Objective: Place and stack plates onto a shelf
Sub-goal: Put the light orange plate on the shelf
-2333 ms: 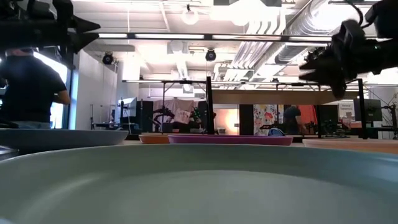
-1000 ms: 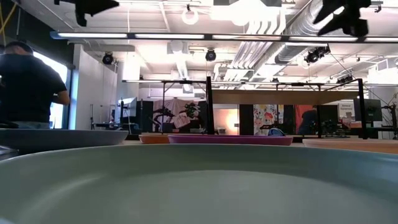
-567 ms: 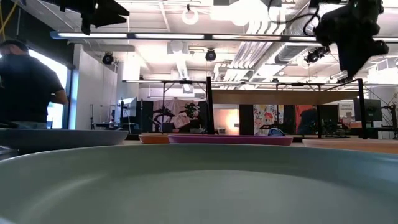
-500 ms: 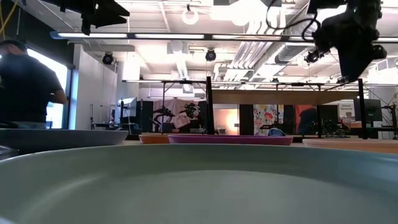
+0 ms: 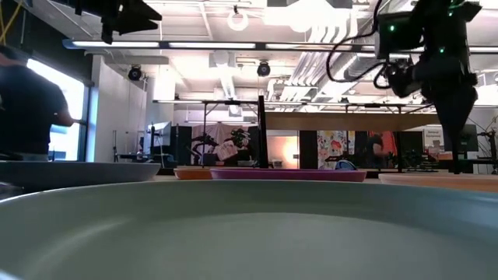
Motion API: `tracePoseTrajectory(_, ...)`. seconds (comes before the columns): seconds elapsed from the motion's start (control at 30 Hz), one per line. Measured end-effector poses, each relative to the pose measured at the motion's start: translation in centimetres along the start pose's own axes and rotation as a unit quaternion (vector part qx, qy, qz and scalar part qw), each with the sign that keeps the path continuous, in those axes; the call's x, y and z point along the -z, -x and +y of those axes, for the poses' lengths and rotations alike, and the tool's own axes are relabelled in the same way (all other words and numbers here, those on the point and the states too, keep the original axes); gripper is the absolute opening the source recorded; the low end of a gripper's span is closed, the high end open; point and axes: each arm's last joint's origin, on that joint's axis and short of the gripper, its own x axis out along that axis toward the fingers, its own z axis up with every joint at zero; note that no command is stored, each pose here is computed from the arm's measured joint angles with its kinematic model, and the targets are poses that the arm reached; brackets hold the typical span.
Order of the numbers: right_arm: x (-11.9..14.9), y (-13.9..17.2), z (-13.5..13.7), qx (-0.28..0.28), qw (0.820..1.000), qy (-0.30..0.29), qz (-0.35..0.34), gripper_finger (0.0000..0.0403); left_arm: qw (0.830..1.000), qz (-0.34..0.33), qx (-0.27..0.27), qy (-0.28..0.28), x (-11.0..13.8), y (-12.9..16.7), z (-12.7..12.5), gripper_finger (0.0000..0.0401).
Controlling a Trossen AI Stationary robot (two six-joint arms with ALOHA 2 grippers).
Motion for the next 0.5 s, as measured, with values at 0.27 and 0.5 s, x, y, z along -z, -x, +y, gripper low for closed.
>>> tracePoseTrajectory(0.27,-0.3,-1.8,-0.2,0.049,0.999,-0.006,0.015,0.0128,1.0,-0.003,-0.011,0.0,0.0,0.0,0.1,0.0117)
tracePoseTrajectory(0.5,-0.3,-3.5,-0.5,0.07,0.997,-0.002,0.026,0.0128,1.0,-0.003,-0.011,0.001,0.0,0.0,0.1,0.0117)
